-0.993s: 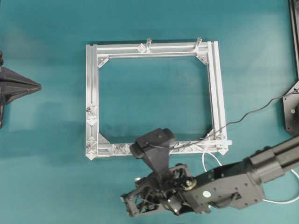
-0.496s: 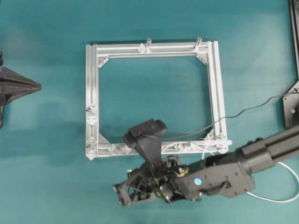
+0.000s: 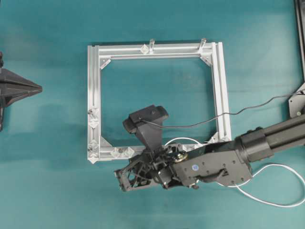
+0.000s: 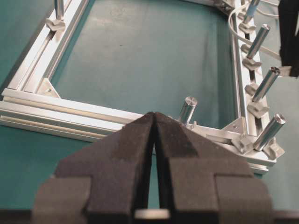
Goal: Move the cable alternately left and right between 8 closely spaced pins so it hooks onto each one.
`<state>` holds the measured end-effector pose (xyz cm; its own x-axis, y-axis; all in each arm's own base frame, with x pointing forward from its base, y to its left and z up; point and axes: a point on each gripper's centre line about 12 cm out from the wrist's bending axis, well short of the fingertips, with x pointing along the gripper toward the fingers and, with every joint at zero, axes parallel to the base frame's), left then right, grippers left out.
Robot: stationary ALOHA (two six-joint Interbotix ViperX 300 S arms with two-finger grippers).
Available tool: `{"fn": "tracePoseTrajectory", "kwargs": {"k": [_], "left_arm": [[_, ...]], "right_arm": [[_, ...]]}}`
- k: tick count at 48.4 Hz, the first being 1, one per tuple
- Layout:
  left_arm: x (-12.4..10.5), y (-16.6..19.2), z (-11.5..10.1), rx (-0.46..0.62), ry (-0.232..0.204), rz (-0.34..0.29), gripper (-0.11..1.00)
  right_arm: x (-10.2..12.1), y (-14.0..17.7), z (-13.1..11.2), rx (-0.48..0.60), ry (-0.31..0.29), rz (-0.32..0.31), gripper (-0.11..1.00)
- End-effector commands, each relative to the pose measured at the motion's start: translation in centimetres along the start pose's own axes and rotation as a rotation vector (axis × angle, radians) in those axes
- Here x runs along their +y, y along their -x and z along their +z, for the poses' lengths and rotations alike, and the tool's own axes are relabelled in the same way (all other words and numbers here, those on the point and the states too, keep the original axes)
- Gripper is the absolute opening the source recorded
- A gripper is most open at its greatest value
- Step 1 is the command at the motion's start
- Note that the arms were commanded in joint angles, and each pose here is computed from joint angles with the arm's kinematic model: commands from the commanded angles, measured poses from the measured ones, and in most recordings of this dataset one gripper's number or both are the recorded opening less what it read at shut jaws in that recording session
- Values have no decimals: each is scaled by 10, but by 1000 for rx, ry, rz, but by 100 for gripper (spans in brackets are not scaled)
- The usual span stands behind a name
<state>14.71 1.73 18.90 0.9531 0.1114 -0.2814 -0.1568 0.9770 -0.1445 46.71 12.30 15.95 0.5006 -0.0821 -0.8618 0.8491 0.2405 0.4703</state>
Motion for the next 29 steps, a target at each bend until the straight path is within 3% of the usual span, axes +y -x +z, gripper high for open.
{"fn": "tracePoseTrajectory", "kwargs": {"k": [1, 29], "left_arm": [[-1, 0, 4, -9, 0, -2, 0], [-1, -1, 3, -6, 1, -3, 0]], "right_arm": [[7, 13, 9, -9, -12, 30, 16], [4, 9, 30, -30, -34, 18, 16]]}}
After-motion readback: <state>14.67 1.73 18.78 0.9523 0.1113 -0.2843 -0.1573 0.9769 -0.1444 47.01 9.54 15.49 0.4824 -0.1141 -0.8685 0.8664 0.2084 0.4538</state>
